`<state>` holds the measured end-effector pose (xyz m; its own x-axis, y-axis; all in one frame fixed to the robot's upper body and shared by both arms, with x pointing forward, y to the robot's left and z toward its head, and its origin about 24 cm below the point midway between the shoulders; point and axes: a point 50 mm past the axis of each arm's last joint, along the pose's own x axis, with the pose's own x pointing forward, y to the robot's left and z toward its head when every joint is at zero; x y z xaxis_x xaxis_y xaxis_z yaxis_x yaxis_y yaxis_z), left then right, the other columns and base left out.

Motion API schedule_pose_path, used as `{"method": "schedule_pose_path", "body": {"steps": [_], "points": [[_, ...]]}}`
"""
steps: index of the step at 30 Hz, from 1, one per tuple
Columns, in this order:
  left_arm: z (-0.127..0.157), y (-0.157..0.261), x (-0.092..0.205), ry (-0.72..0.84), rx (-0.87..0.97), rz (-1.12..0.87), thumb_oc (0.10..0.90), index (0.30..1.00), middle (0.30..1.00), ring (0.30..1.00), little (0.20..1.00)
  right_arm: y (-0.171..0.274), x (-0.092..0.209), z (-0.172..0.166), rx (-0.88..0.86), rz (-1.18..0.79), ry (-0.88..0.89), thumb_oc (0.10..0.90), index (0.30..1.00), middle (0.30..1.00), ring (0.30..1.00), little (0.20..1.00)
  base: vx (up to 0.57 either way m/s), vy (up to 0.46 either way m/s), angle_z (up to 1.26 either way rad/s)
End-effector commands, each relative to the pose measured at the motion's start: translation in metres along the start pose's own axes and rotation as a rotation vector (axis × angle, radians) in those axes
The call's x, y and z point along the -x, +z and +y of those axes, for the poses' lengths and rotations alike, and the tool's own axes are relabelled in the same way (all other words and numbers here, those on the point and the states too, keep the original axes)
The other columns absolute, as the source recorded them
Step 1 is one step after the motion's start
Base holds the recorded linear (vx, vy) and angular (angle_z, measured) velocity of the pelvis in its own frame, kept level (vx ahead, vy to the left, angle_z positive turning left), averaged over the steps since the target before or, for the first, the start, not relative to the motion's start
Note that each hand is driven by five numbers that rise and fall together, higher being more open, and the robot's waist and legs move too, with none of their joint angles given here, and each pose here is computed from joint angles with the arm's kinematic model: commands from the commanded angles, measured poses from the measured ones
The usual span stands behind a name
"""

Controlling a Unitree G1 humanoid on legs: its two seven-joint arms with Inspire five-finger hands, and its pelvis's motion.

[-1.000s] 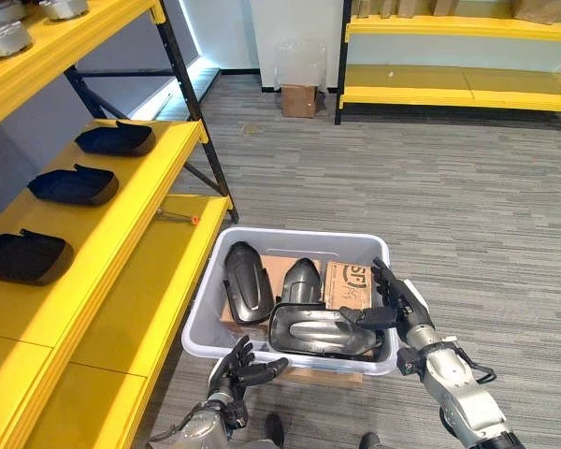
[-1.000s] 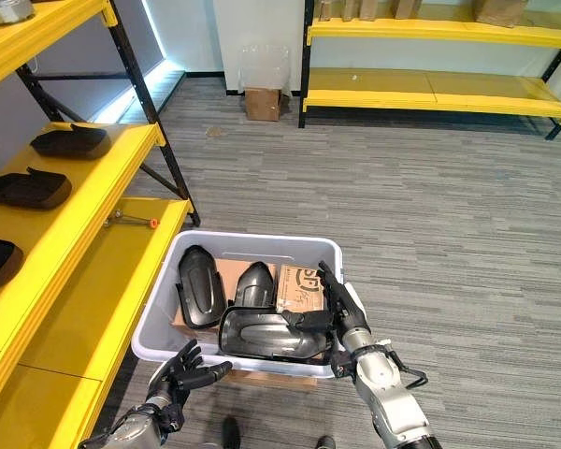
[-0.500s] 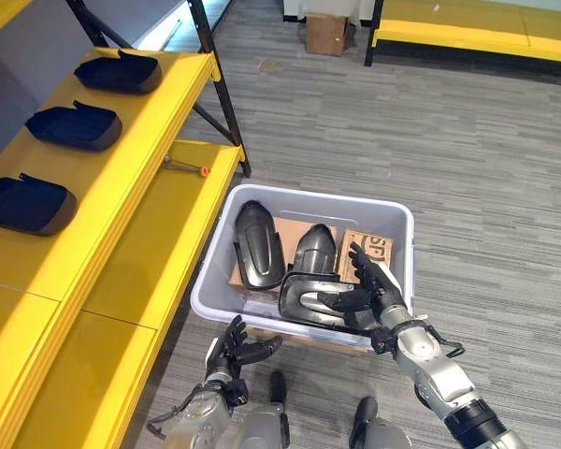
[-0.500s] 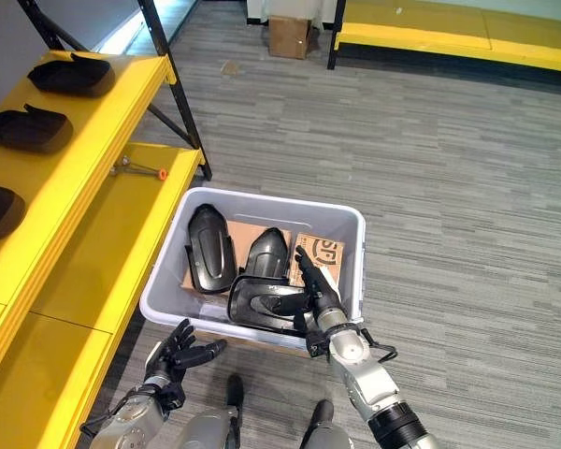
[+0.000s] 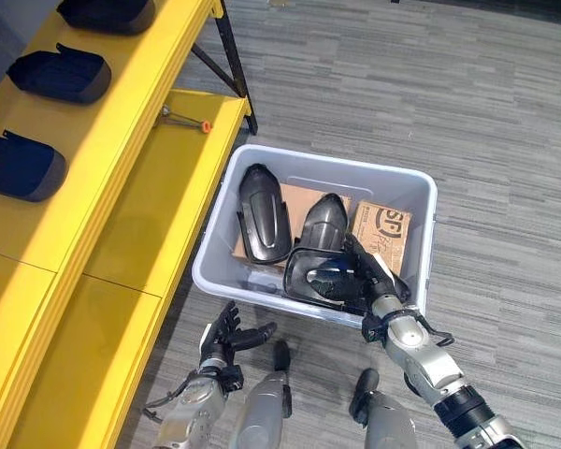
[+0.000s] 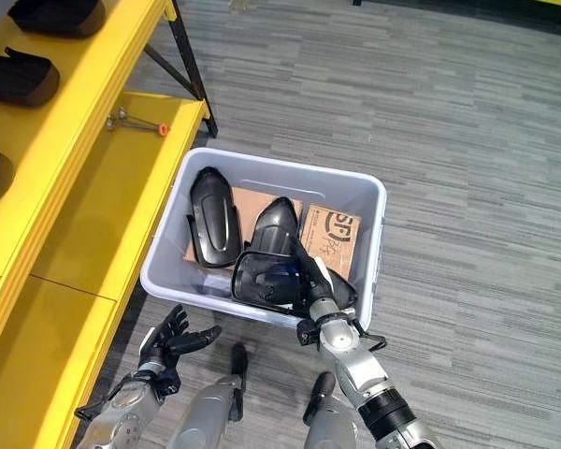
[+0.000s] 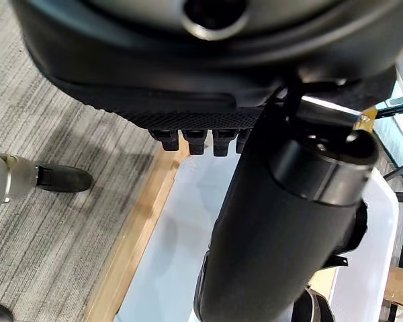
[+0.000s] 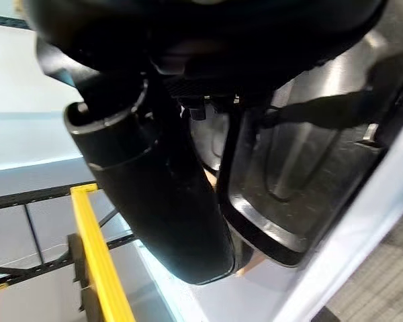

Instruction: Move parts from the plastic box to the shelf.

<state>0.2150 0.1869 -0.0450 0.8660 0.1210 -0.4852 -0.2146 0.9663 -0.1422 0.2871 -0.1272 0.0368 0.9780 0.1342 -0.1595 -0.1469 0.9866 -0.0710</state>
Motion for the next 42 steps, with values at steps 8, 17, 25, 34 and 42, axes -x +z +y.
{"method": "schedule_pose_path", "body": {"steps": [8,17,25,34,42], "points": [[0.004,0.038,0.001,-0.007,0.010,-0.180,0.900,1.000,1.000,1.000,1.000,0.045,-0.014,0.013,-0.067,-0.195,-0.008,0.900,1.000,1.000,1.000,1.000,0.01,-0.004,0.04],[-0.004,0.037,-0.001,-0.027,0.004,-0.179,0.900,1.000,1.000,1.000,1.000,0.036,-0.014,0.015,-0.074,-0.160,-0.017,0.900,1.000,1.000,1.000,1.000,0.00,0.000,0.00],[-0.004,0.039,-0.001,-0.022,0.007,-0.189,0.900,1.000,1.000,1.000,1.000,0.036,-0.021,0.008,-0.059,-0.149,-0.074,0.900,1.000,1.000,1.000,1.000,0.00,0.000,0.00],[-0.009,0.040,-0.001,-0.049,-0.006,-0.192,0.900,1.000,1.000,1.000,1.000,0.041,-0.029,-0.004,-0.058,-0.147,-0.155,0.900,1.000,1.000,1.000,1.000,0.00,0.000,0.00],[-0.009,0.048,0.002,-0.073,-0.010,-0.229,0.900,1.000,1.000,1.000,1.000,0.088,-0.052,-0.038,0.108,-0.259,-0.301,0.900,1.000,1.000,1.000,1.000,0.00,-0.003,0.01]]}}
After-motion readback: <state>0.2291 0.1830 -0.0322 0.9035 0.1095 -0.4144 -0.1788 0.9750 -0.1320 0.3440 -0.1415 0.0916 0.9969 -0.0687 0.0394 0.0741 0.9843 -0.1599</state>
